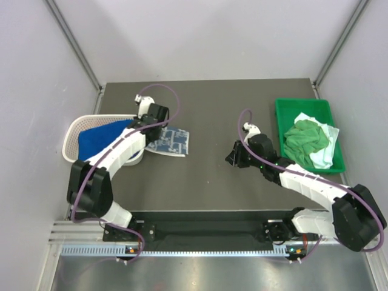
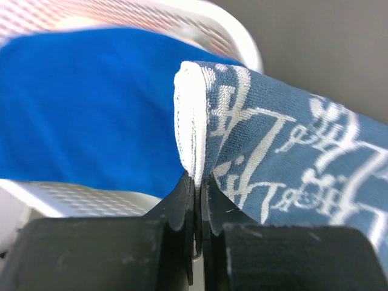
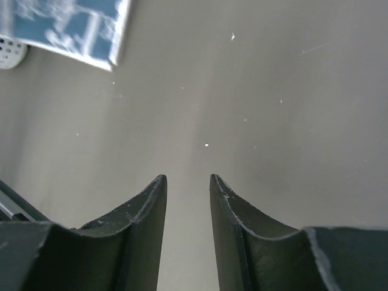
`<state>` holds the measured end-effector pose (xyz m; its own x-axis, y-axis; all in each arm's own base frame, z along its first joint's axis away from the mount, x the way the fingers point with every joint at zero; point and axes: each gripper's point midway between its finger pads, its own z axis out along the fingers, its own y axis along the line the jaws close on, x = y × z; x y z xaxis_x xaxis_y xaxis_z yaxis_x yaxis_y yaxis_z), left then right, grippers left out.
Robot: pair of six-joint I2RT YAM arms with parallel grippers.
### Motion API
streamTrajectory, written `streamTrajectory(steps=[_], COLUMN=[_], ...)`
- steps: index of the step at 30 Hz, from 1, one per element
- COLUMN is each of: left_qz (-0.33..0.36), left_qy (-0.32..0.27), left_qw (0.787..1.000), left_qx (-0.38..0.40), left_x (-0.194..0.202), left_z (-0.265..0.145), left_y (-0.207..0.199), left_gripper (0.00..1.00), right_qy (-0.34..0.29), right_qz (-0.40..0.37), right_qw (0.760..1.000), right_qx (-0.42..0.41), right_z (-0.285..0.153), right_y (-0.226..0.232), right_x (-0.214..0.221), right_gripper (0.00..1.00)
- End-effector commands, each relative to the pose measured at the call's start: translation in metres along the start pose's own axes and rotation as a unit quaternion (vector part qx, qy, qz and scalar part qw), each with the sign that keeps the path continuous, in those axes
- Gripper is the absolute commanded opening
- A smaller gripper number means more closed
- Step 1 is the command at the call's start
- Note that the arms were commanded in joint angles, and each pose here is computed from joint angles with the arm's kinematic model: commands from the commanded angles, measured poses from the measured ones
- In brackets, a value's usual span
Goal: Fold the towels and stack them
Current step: Neatly place the folded towel into the bin
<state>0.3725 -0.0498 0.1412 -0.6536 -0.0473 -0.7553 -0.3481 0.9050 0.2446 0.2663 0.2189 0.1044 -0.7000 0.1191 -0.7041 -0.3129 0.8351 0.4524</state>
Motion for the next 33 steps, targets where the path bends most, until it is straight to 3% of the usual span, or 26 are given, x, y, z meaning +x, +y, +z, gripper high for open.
streamTrajectory(steps=[1,10,25,33], left_qz=[-0.008,-0.040,-0.091,-0.084], left_qy=[-0.069,-0.130,-0.290,-0.298], left_qw=[0.997,0.988,0.952,0.951], left_qx=[-0.045,-0.073,0.040,0.021], left_x=[-0.039,-0.064,-0.133,-0.139], left_z=[-0.016,-0.028,-0.094,-0.106], left_y=[0.044,0.088,0.101,0.116], left_gripper=[0.00,0.00,0.00,0.00], right_qy=[-0.010,-0.006,-0.009,-0.011], right_qz=[-0.010,-0.007,-0.006,-0.006], right_qw=[1.000,0.999,0.999,0.999], right_qx=[-0.016,-0.035,-0.042,-0.045], right_z=[0.003,0.011,0.013,0.012], right_y=[0.008,0.016,0.020,0.023], right_x=[-0.013,-0.013,-0.018,-0.021], right_gripper=[0.35,0.33,0.32,0.31])
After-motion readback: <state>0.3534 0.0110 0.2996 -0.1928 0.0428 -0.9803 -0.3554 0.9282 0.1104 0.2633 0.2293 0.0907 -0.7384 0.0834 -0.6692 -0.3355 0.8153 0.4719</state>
